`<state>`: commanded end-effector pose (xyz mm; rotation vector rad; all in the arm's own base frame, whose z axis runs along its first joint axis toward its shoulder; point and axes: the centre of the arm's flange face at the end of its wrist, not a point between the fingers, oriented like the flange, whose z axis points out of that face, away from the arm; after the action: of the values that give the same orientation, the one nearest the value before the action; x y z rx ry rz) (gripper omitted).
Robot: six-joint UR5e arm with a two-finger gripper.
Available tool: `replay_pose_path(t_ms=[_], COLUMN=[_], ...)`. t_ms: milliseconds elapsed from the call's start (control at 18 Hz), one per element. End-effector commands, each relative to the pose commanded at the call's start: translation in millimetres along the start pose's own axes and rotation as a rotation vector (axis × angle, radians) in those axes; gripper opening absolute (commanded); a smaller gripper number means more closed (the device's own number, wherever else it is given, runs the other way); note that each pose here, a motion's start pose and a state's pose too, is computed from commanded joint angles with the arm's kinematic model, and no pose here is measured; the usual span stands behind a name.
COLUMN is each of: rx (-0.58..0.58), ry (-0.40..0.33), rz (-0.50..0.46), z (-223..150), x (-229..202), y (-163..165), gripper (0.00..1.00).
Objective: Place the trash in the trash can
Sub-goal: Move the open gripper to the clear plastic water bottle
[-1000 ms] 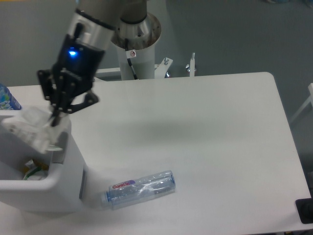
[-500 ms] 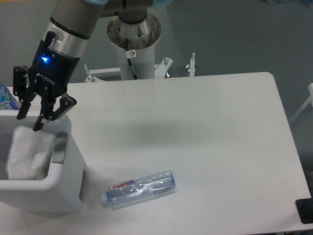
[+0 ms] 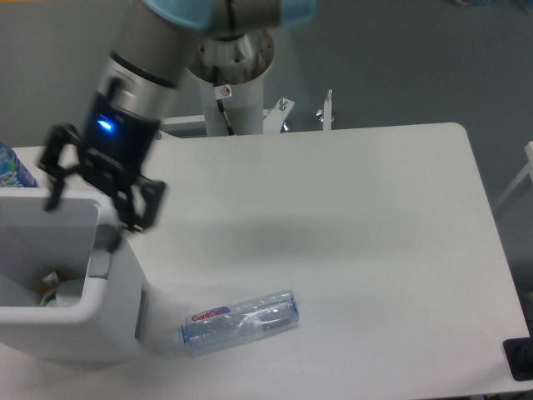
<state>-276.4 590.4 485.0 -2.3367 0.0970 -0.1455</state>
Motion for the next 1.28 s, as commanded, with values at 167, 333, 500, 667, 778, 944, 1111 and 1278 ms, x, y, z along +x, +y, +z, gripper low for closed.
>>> replay_pose_path(t_ms=[167,333,500,667,778,944,1111,1278], rx=[-0.105,-0.213,-0.254,-0.337,-0.405,-0.456,-0.478,-0.509], ry=[-0.078,-0.098,-0.060,-0.024,-0.020,0.012,0.048,0.066], rz=[0.064,0.172,0.196,0.223,0.254,0.298,0.304,0.316], z=[31,67,91,122,137,163,185,206], x=[-46,-78,-85,-83,-73,-53,-43,-34], y=[23,51,74,110,125,135,145,153], gripper=[1.00,1.00,1.00,1.00,1.00,1.00,1.00,1.00])
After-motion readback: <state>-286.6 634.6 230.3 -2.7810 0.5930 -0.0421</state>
